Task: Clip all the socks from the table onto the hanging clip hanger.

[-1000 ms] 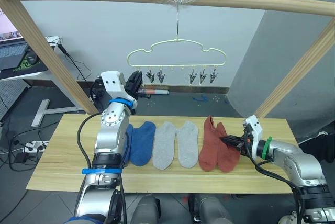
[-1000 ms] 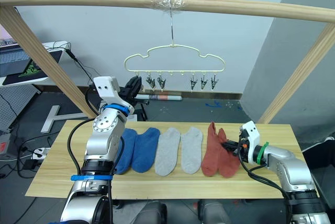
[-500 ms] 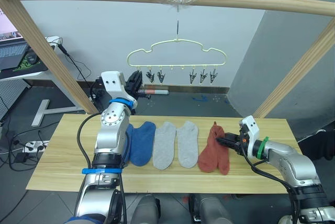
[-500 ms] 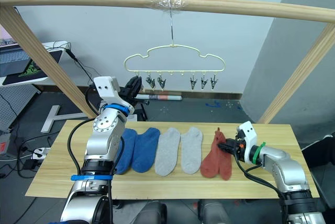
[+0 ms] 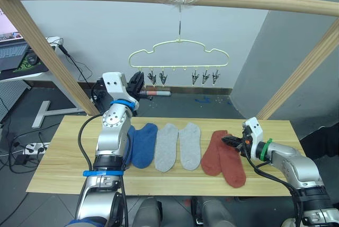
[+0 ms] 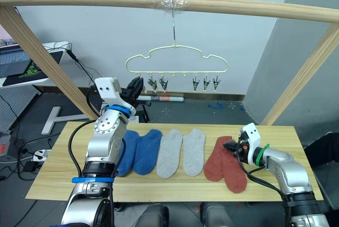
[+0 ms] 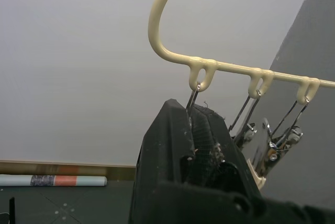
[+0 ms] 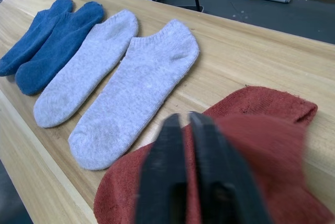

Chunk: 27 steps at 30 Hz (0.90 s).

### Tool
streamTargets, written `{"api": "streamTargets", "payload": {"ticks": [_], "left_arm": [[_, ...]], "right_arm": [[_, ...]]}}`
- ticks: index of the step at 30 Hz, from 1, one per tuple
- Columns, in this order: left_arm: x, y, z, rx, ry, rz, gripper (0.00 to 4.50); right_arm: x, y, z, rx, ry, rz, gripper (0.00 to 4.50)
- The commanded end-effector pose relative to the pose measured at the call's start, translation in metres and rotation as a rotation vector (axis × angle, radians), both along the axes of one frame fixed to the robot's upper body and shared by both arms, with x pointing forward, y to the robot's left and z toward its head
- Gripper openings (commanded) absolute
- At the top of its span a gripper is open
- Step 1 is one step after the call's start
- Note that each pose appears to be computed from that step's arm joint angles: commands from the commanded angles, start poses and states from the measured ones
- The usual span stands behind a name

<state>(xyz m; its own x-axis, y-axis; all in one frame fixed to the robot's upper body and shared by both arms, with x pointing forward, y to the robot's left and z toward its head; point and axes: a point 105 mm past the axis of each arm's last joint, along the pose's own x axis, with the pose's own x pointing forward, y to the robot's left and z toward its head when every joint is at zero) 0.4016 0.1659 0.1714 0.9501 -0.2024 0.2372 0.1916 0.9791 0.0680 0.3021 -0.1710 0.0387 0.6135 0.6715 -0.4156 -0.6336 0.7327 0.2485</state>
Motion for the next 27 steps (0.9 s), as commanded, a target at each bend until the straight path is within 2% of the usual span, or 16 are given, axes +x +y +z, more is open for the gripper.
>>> {"api": "streamTargets", "payload": {"ticks": [1, 4, 8, 9, 12, 23, 24, 27], "left_arm": [[-0.001, -0.001, 0.015, -0.005, -0.054, -0.002, 0.0], [-0.001, -0.001, 0.014, -0.004, -0.053, -0.003, 0.0], [-0.001, -0.001, 0.014, 0.0, -0.051, -0.004, 0.0], [-0.001, -0.001, 0.014, 0.0, -0.051, -0.004, 0.0], [-0.002, 0.0, 0.013, -0.001, -0.05, 0.001, 0.0], [-0.003, 0.001, 0.012, 0.001, -0.047, 0.004, 0.0], [-0.002, 0.001, 0.012, 0.002, -0.047, 0.004, 0.0], [-0.002, 0.002, 0.013, 0.004, -0.048, 0.006, 0.0]], "right_arm": [[0.005, -0.001, 0.011, 0.015, -0.045, 0.002, 0.03], [0.004, -0.005, 0.009, -0.022, -0.058, 0.004, 0.03], [0.005, -0.024, -0.004, -0.182, -0.108, -0.029, 0.03], [0.004, -0.026, -0.004, -0.169, -0.099, -0.038, 0.03], [0.002, -0.034, -0.007, -0.175, -0.095, -0.081, 0.51], [-0.004, -0.037, -0.037, -0.283, -0.063, -0.137, 4.31], [-0.005, -0.039, -0.041, -0.307, -0.058, -0.122, 4.46], [-0.005, -0.041, -0.047, -0.333, -0.052, -0.108, 4.46]]}}
